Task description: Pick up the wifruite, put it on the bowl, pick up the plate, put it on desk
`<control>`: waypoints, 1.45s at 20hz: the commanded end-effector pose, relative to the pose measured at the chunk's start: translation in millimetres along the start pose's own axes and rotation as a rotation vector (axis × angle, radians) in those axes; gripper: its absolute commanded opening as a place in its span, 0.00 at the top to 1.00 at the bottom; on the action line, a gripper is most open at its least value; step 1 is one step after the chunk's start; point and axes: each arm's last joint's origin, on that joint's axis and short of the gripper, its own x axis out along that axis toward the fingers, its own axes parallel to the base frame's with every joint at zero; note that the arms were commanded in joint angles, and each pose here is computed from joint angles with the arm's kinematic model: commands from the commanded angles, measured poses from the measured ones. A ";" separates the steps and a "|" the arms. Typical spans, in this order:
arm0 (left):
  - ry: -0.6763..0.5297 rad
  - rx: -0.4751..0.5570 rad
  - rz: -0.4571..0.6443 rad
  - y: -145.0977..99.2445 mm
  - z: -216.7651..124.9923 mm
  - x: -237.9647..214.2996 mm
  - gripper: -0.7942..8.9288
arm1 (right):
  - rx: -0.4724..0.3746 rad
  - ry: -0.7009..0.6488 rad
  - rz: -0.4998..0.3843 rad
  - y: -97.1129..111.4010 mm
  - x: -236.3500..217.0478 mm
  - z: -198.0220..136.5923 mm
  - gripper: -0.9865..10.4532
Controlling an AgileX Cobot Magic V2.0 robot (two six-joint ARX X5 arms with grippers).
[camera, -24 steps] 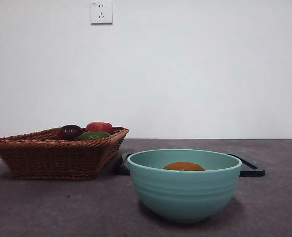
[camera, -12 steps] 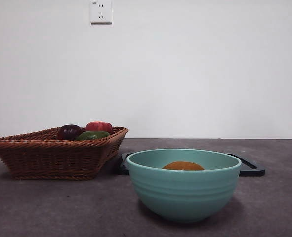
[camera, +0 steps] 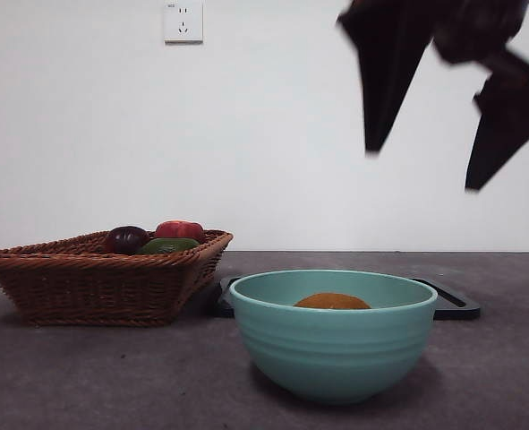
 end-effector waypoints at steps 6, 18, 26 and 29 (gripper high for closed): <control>-0.021 -0.006 -0.011 -0.2 3.0 -2.7 0.30 | -0.068 0.177 -0.083 4.3 58.3 18.9 0.43; -0.022 -0.006 -0.012 -0.2 3.1 -2.7 0.30 | -0.061 0.229 -0.062 0.9 93.9 29.9 0.72; -0.022 -0.005 -0.012 -0.2 3.1 -2.7 0.30 | -0.125 0.227 -0.037 18.0 97.3 26.9 0.90; -0.022 -0.005 -0.012 -0.2 3.1 -2.7 0.30 | -0.144 0.214 -0.033 23.7 98.4 26.9 0.90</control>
